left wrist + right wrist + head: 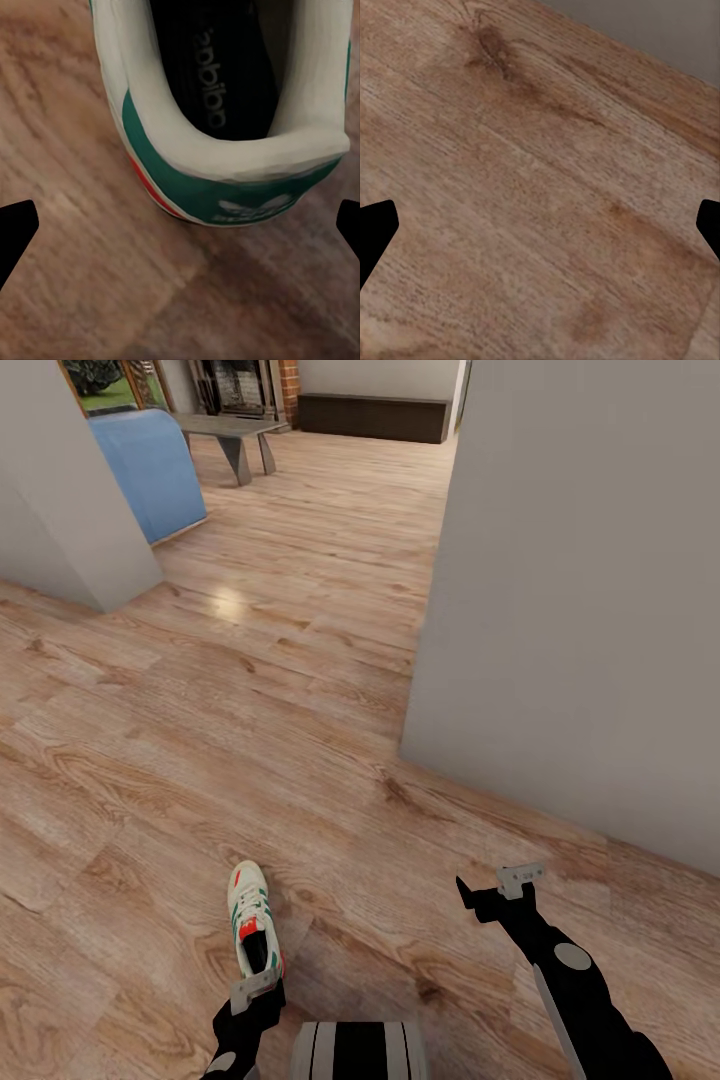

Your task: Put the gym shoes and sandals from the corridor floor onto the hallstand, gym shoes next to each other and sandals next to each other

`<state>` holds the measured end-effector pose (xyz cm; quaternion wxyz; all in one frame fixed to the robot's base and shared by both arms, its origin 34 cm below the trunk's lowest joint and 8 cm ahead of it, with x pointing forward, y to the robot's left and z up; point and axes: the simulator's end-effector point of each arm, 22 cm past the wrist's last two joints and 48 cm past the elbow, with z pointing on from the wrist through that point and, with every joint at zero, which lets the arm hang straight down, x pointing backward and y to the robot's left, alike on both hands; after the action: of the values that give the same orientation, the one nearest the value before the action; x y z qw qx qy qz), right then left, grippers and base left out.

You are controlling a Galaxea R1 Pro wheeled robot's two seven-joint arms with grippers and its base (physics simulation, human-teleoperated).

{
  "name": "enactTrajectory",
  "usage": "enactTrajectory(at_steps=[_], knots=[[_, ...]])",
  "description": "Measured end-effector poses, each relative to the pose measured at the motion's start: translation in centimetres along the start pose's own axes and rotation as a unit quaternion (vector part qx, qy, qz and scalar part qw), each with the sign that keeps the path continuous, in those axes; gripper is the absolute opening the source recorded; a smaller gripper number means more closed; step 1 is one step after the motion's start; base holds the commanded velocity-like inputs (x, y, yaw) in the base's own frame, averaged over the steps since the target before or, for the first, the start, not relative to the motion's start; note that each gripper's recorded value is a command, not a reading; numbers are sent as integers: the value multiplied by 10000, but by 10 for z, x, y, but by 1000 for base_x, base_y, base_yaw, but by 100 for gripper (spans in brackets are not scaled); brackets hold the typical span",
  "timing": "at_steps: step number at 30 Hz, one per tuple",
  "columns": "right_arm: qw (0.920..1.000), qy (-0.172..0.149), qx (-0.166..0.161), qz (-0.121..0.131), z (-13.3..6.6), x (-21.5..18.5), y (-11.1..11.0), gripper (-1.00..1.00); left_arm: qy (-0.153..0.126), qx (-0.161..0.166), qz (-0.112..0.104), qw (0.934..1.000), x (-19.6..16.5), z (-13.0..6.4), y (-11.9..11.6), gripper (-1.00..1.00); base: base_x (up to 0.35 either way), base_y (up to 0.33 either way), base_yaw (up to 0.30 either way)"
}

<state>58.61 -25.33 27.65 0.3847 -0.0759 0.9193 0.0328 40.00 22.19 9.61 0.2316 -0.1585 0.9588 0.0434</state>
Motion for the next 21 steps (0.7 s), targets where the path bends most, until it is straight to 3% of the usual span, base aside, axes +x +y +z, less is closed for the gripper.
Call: enactTrajectory(at_steps=[21], knots=[[10000,0,-1,3,0,0,0,100,3,-6,3,10000,0,0,1,100,57,0,0]])
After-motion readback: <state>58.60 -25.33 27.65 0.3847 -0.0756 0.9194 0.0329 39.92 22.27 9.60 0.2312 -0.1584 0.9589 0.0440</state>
